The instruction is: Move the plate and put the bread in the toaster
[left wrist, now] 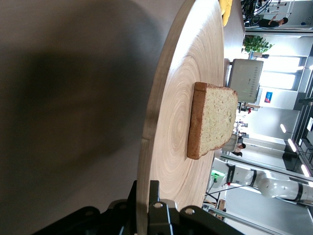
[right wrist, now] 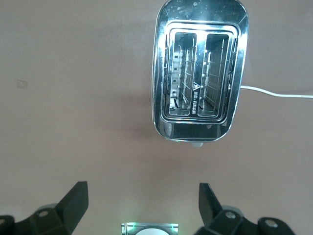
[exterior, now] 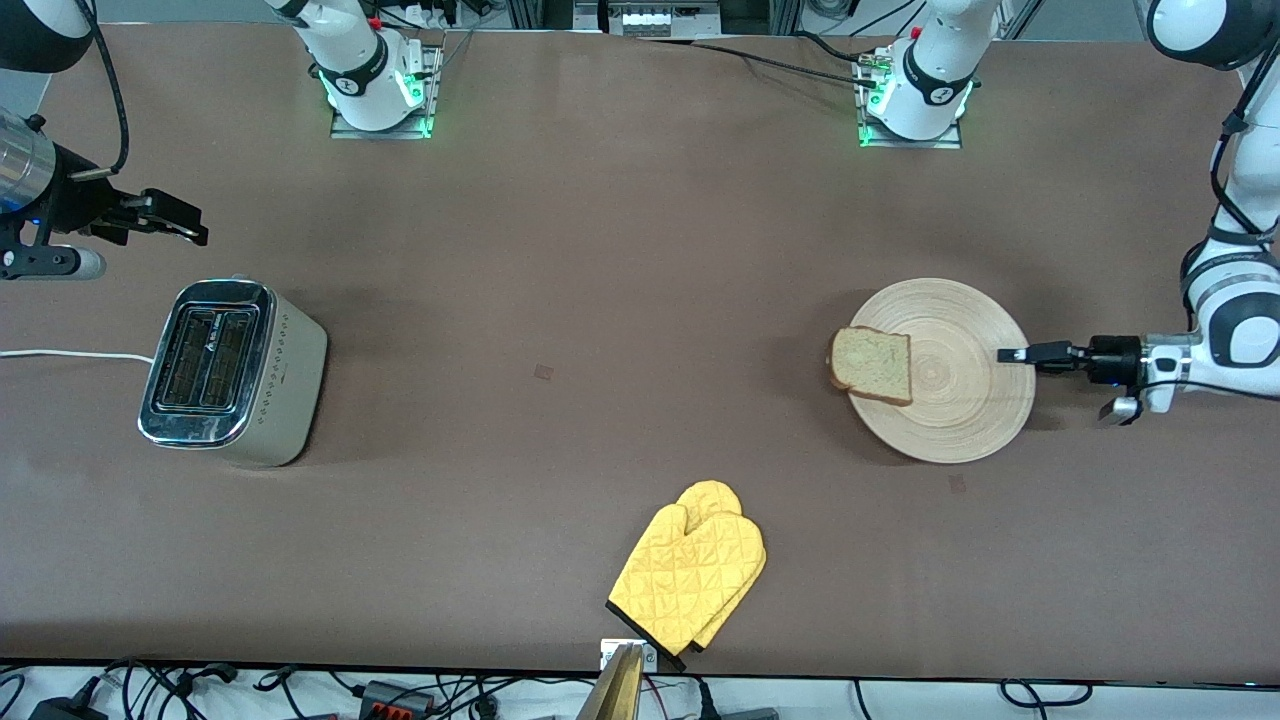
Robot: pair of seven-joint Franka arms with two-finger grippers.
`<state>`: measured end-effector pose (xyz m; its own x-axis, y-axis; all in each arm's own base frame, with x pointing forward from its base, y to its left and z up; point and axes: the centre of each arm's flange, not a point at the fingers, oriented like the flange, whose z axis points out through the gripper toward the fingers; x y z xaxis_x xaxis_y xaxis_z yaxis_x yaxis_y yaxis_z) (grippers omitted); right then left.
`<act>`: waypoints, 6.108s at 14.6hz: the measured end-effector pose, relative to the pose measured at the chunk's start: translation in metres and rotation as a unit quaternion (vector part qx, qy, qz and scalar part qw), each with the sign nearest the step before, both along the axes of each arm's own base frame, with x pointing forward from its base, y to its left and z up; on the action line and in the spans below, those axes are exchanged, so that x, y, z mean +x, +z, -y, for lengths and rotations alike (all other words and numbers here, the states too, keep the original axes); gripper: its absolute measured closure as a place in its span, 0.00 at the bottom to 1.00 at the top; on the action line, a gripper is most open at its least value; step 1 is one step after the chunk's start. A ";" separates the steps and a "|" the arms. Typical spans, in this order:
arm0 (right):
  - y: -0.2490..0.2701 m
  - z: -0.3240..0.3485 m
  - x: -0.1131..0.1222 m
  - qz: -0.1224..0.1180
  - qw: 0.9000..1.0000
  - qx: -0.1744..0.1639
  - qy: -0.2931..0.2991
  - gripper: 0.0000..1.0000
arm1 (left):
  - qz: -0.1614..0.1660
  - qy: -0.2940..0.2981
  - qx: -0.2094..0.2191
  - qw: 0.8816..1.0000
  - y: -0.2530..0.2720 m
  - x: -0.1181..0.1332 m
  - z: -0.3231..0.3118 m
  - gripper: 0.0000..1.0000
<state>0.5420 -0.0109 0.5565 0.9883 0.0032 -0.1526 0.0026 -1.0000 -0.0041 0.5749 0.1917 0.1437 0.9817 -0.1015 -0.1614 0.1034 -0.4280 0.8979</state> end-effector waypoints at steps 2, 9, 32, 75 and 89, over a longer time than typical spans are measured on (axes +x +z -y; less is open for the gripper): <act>0.000 0.000 0.000 0.000 1.000 0.000 0.000 0.00 | 0.000 0.004 0.013 1.000 0.016 0.018 0.042 0.91; 0.001 0.000 0.000 0.000 1.000 0.000 0.001 0.00 | -0.016 0.047 -0.008 0.999 0.000 -0.016 0.235 0.91; -0.007 -0.003 0.000 -0.021 1.000 0.010 0.002 0.00 | 0.071 0.069 -0.038 0.994 -0.050 -0.089 0.481 0.41; -0.333 -0.237 -0.032 0.065 0.972 0.163 -0.157 0.00 | 0.017 -0.074 0.560 0.825 0.448 0.027 0.207 0.00; -0.345 -0.264 -0.043 0.065 0.966 0.178 -0.175 0.19 | 0.092 -0.004 0.558 0.825 0.459 -0.036 0.210 0.00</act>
